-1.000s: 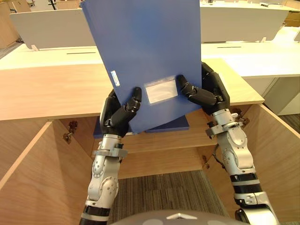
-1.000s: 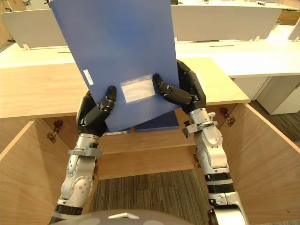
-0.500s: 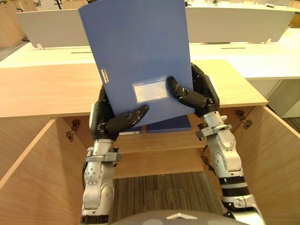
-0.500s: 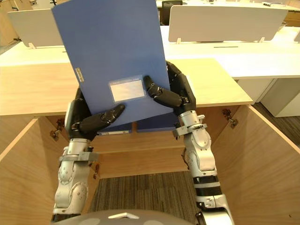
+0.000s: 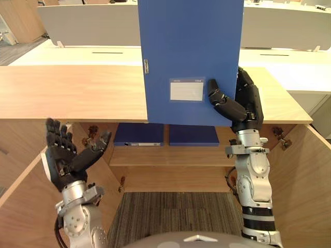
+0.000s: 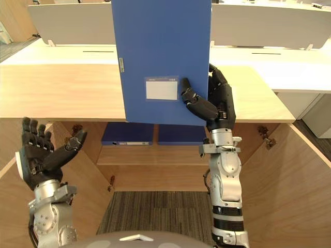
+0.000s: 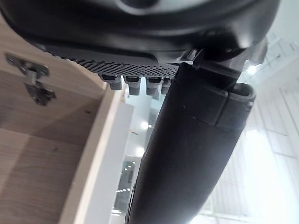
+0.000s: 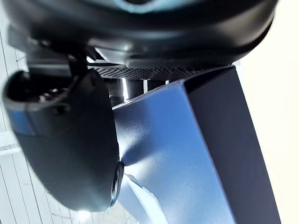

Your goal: Walk over to the cabinet, pick up the folder, carry it to the office cabinet, place the folder inside the office cabinet, then close the office cabinet door

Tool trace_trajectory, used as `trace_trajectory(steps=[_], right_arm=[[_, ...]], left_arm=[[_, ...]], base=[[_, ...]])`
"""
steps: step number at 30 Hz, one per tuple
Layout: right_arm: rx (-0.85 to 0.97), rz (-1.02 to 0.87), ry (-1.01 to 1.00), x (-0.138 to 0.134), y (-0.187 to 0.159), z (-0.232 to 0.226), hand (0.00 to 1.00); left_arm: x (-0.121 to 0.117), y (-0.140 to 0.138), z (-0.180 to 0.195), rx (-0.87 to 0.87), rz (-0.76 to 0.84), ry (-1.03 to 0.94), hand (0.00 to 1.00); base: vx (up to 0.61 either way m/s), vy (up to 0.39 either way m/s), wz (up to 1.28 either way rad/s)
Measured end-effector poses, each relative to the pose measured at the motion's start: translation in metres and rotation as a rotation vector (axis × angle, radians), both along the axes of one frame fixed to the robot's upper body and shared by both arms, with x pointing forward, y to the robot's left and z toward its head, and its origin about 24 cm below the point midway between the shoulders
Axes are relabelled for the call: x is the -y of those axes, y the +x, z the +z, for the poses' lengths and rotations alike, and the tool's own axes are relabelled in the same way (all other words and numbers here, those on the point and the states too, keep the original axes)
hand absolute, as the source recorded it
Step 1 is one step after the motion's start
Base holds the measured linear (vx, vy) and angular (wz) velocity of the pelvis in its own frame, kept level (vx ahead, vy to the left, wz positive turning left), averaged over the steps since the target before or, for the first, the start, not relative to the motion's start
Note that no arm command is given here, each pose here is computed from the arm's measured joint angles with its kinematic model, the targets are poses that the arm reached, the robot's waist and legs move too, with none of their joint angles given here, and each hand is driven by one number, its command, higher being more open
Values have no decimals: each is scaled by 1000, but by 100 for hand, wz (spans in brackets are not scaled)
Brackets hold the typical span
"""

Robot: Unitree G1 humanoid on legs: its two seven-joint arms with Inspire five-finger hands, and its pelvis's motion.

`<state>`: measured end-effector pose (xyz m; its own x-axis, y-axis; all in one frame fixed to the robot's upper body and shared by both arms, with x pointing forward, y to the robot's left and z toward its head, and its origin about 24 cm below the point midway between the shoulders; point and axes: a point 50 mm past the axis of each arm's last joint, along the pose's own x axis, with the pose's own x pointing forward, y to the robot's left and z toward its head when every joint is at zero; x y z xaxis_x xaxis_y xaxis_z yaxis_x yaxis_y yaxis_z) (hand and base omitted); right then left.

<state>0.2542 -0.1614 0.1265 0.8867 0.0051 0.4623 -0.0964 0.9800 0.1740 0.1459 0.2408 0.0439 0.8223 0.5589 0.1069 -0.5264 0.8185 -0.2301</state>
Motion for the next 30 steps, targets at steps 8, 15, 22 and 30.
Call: trace_trajectory(steps=[8,15,22,30], right_arm=[[-36,-5,-42,-1,-9,-9,0],[-51,63,-81,-14,-12,-13,0],[-68,274,-223,-48,-20,-22,0],[-156,437,-347,-70,-26,-48,0]], left_arm=[[6,-20,-76,-435,-28,13,100],[23,-67,-152,-865,-81,-90,100],[23,-93,-182,-1075,-95,-140,100],[12,-111,-195,-1225,-160,-105,100]], base=[[-9,1,2],[-4,1,-2],[-22,3,-3],[-4,0,0]])
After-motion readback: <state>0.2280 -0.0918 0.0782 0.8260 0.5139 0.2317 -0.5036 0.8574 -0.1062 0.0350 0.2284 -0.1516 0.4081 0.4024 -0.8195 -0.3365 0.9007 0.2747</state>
